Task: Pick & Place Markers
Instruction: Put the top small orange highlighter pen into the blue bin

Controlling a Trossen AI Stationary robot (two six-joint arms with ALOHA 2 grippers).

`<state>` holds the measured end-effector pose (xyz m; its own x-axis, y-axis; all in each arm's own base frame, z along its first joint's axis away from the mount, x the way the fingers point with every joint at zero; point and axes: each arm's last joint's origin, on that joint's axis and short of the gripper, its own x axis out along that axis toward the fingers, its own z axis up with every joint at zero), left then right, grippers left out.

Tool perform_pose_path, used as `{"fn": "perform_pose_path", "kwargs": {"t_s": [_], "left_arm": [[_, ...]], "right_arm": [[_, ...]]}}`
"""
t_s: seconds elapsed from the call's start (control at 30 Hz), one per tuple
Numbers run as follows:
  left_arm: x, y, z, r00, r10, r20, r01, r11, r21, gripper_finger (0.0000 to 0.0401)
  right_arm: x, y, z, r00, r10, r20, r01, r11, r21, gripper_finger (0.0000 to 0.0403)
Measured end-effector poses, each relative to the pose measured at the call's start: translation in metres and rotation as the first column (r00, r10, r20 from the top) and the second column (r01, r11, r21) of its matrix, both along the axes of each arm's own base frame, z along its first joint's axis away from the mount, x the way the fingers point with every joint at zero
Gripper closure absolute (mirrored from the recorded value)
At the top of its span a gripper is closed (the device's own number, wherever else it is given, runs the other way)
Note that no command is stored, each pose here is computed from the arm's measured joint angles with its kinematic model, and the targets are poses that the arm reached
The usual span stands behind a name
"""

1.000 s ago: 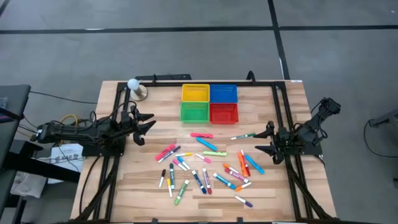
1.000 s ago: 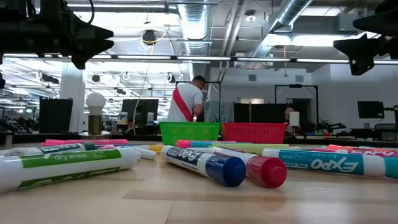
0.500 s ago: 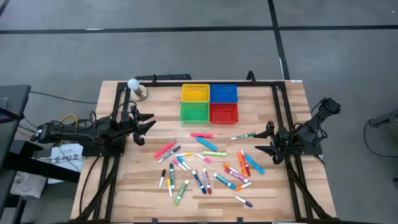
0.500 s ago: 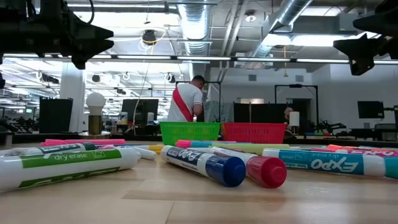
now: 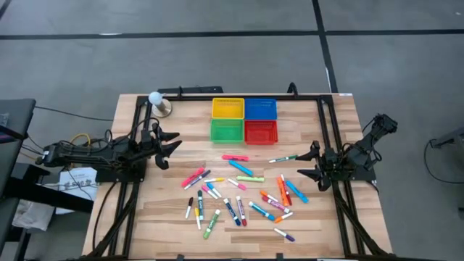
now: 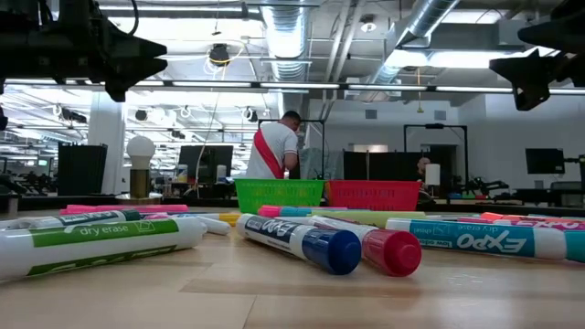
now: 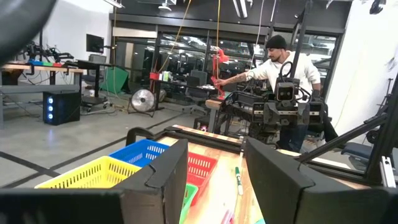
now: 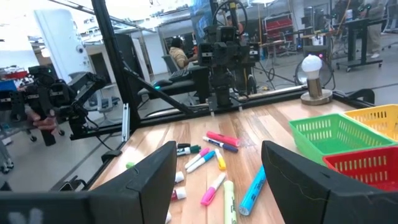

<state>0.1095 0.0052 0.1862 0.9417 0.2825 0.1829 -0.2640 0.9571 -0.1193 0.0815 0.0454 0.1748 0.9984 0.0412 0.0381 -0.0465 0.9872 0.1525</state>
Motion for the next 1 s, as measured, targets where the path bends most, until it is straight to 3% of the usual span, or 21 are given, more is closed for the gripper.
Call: {"fn": "perform_pose_path", "kwargs": {"t_s": [0.6,1.0], "left_arm": [[0.0,0.0,0.001,1.0,0.001,0.015,-0.001,1.0,0.001,0.024],[-0.001,0.0,0.003,0.999,0.001,0.035,-0.001,1.0,0.001,0.024]], "right_arm": [[-0.001,-0.015,0.031,0.95,-0.157,0.268,0.104,0.974,0.2,0.0177],[-0.001,-0.021,0.036,0.928,-0.218,0.303,0.113,0.938,0.329,0.0177]]}}
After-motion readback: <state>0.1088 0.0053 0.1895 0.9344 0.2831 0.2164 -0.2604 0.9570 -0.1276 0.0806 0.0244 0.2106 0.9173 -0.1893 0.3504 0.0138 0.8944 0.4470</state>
